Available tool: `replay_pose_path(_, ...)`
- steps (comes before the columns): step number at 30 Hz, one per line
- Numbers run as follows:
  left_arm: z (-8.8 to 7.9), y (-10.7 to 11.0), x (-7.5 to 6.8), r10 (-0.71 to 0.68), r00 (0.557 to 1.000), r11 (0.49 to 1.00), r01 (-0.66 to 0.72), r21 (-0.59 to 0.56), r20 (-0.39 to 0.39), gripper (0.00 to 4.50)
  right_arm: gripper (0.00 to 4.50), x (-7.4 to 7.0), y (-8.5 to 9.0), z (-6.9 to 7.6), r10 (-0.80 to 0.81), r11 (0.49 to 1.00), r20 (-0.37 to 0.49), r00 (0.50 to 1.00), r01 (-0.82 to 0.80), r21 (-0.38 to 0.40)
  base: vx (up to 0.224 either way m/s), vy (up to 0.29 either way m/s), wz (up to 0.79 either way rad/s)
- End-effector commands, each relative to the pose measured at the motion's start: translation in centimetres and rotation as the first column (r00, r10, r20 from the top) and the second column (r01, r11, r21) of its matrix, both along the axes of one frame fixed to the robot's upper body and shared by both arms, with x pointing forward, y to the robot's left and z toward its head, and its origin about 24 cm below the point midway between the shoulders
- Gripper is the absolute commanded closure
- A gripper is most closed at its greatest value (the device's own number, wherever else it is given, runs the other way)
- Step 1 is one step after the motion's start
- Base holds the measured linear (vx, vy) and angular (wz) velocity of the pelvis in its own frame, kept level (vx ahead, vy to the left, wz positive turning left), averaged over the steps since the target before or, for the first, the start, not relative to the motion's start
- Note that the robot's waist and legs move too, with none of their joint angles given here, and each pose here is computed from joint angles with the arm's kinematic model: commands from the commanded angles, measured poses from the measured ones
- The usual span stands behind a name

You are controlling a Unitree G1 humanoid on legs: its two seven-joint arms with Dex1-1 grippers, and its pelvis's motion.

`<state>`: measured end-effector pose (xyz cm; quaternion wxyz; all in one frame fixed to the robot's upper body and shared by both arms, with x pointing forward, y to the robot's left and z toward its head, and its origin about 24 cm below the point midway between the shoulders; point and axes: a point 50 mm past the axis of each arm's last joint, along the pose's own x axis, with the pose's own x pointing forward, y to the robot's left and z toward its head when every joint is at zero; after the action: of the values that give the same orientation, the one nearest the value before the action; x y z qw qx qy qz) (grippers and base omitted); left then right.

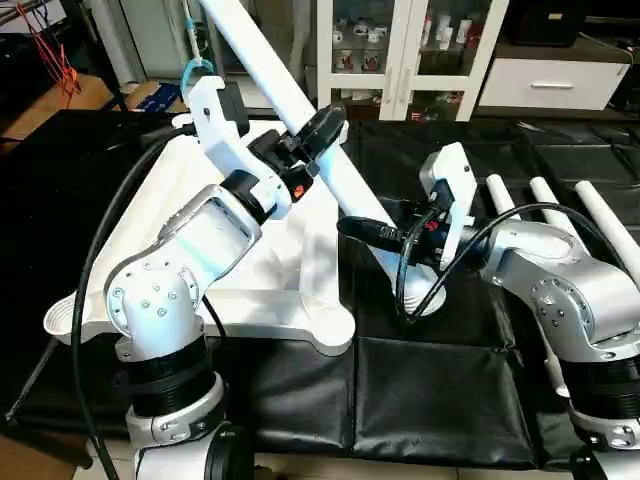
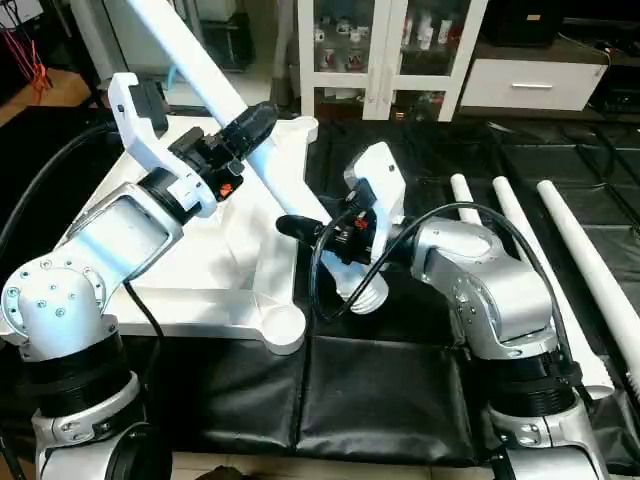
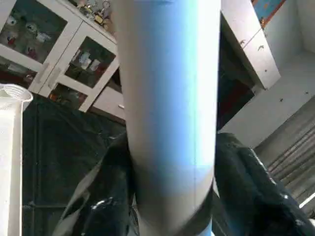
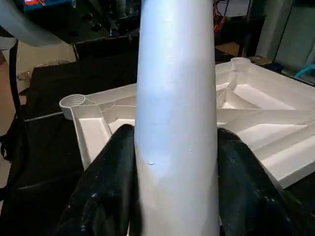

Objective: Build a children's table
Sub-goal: Pick table leg

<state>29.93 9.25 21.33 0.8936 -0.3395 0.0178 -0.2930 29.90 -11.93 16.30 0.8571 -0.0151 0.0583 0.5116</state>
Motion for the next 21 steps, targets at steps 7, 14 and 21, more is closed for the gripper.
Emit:
replay_pose_path(7,-0.22,0.18,0.41,0.039,0.999,0.999,-0.038,0.024,-0.026,2.70,2.73,0.44,0.35,0.37,-0.014,1.000,0.036,0.999,0.014,0.003,0.000,0.000,0.00)
replay_pose_path(14,0.04,0.31,0.65,0.036,0.999,0.999,-0.035,0.017,-0.019,2.78,2.73,0.46,0.41,0.44,-0.024,1.000,0.051,0.998,0.023,0.014,0.000,0.000,0.00)
replay_pose_path(21,0.17,0.28,0.73,0.031,0.999,0.999,-0.031,0.016,-0.012,2.79,2.18,0.47,0.22,0.48,-0.047,0.999,0.070,0.996,0.045,0.017,0.000,0.000,0.00)
